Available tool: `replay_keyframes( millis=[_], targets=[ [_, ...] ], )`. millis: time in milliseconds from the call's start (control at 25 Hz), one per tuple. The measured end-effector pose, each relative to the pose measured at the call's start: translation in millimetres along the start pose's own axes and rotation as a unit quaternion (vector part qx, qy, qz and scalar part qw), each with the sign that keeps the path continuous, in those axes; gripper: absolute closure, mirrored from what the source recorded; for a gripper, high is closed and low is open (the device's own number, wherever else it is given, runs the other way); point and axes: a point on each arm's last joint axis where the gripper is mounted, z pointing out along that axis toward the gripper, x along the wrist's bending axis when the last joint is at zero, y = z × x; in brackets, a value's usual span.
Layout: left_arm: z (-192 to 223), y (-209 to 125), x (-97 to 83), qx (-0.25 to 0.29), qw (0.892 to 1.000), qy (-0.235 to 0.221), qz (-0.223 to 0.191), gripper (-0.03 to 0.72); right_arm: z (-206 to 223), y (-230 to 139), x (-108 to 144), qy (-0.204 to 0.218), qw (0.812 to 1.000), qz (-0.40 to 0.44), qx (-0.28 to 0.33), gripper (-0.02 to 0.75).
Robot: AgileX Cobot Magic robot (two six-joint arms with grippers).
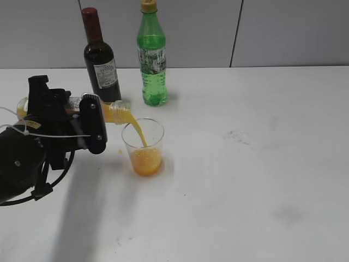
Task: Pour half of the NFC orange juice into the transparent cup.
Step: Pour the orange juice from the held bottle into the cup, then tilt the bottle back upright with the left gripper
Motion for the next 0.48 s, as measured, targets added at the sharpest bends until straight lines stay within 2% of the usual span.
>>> replay_keyframes(
  millis=[480],
  targets=[
    [0.0,1.6,0.8,-0.009,1.000,0.004,0.009,0.210,0.0,0.0,0.0,0.000,1.000,0.000,0.000,0.167]
  ],
)
